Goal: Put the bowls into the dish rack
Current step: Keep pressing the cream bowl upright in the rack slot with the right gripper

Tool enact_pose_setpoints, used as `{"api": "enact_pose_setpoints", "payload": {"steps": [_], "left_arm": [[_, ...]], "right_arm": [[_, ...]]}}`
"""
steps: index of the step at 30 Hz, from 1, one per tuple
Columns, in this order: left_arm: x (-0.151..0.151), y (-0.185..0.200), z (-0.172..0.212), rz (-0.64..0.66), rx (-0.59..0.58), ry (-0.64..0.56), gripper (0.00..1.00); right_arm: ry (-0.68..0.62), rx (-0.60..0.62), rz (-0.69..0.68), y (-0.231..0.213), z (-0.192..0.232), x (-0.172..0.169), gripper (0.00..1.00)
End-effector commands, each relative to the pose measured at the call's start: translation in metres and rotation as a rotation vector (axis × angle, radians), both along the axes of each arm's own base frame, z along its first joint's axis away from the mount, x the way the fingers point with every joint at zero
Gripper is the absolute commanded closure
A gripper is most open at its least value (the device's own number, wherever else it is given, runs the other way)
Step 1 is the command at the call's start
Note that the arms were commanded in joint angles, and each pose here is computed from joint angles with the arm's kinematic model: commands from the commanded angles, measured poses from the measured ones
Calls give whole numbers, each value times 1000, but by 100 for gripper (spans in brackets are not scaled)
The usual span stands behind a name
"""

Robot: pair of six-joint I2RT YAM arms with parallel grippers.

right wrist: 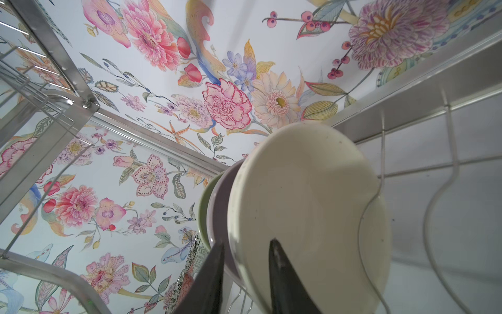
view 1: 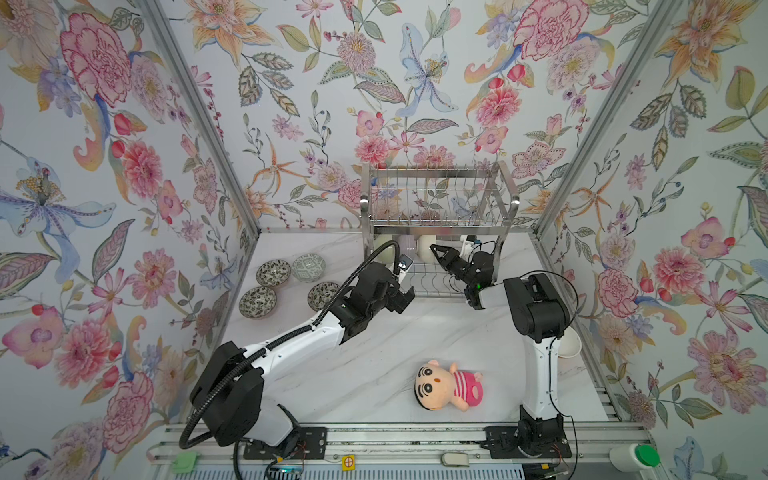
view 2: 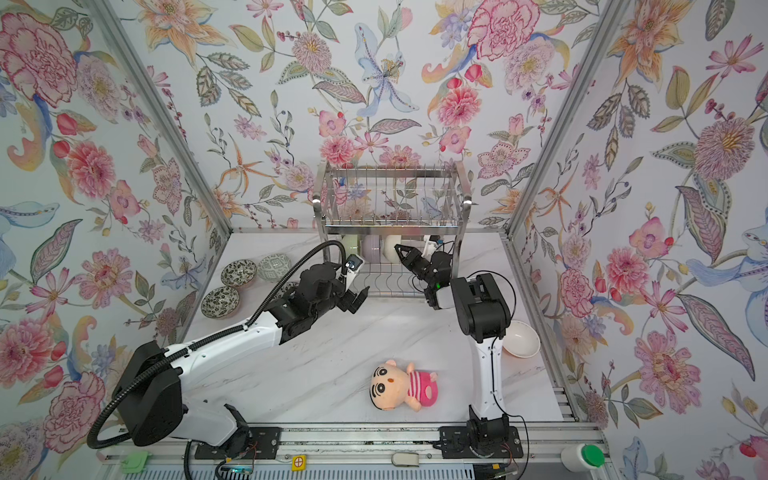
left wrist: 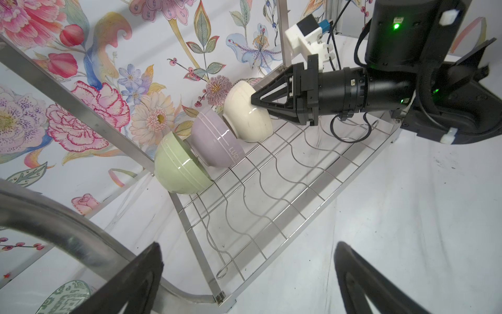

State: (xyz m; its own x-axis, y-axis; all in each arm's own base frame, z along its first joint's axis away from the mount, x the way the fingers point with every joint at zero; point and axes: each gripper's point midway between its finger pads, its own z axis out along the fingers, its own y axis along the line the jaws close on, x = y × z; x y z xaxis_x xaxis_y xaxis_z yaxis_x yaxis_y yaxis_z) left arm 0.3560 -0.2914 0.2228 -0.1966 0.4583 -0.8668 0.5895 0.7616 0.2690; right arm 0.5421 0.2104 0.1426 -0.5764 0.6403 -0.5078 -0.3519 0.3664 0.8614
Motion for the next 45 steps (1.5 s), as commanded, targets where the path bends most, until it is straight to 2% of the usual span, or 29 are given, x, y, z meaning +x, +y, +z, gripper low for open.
{"api": "enact_pose_setpoints", "payload": {"steps": [1, 19, 45], "left_arm": [[-8, 4, 6, 11, -15, -7, 1], [-19, 13, 9, 22, -37, -12, 1], [-34, 27, 14, 42, -54, -28, 1]], "right_arm": [[-58, -18, 9, -4, 25, -6, 68], [-68, -65, 20, -2, 39, -26, 59], [-76, -127, 63, 24, 47, -59, 53]]}}
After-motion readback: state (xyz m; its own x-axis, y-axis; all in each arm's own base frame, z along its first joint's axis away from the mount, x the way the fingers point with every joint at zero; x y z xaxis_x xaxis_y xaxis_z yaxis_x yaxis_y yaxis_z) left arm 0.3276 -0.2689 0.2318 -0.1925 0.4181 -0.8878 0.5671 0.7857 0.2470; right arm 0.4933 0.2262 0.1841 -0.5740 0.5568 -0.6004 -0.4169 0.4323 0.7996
